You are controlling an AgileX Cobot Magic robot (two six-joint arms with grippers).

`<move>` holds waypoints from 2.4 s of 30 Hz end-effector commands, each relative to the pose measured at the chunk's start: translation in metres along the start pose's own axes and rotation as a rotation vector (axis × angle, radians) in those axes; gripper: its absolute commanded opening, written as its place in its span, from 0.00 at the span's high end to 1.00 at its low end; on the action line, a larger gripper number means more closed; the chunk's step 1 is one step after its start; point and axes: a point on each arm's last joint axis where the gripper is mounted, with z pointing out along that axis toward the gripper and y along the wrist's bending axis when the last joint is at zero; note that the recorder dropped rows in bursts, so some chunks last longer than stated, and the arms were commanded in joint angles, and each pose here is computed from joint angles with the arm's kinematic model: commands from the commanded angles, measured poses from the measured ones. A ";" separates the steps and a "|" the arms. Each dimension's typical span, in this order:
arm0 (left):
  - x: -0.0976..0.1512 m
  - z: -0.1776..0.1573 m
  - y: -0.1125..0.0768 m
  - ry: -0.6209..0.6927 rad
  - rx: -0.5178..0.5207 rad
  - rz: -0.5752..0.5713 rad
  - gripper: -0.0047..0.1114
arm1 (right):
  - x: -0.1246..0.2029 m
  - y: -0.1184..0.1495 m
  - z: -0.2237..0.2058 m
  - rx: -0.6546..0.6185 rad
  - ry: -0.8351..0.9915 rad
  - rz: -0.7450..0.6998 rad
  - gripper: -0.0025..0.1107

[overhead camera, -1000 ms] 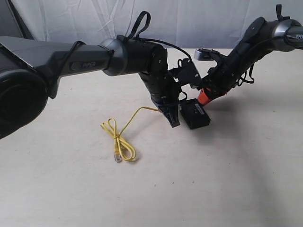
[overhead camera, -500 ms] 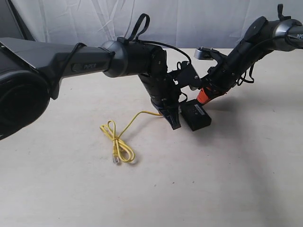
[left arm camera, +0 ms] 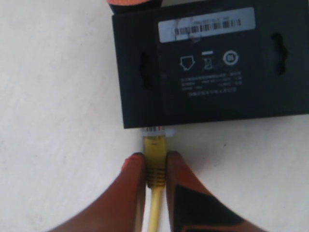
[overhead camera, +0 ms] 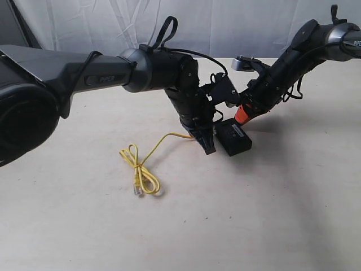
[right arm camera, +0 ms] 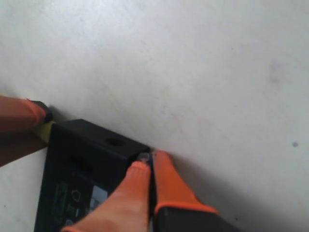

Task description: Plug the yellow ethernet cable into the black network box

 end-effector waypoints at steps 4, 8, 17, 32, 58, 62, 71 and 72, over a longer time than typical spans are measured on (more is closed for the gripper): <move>-0.013 0.001 -0.002 -0.108 -0.036 -0.026 0.96 | -0.005 0.018 0.002 -0.119 -0.015 -0.041 0.99; -0.013 0.001 -0.002 -0.102 -0.036 -0.021 0.96 | -0.004 0.013 0.000 -0.115 -0.021 -0.042 0.99; -0.014 0.006 -0.001 -0.128 -0.048 -0.037 0.96 | -0.006 0.012 -0.004 -0.147 -0.072 -0.049 0.99; -0.016 0.006 0.001 -0.160 -0.073 -0.041 0.96 | -0.003 0.006 0.010 -0.178 -0.068 -0.039 0.99; -0.011 0.005 -0.003 -0.095 -0.021 -0.036 0.36 | -0.003 0.005 0.009 -0.178 -0.073 -0.041 0.99; -0.007 -0.001 -0.004 -0.037 0.002 -0.007 0.35 | -0.003 0.005 0.009 -0.178 -0.073 -0.041 0.99; 0.010 -0.035 0.020 0.035 0.026 -0.084 0.35 | -0.004 0.001 0.007 -0.153 -0.095 -0.031 0.99; 0.010 -0.041 0.023 0.029 0.013 -0.110 0.36 | -0.005 -0.001 0.003 -0.130 -0.112 -0.029 0.99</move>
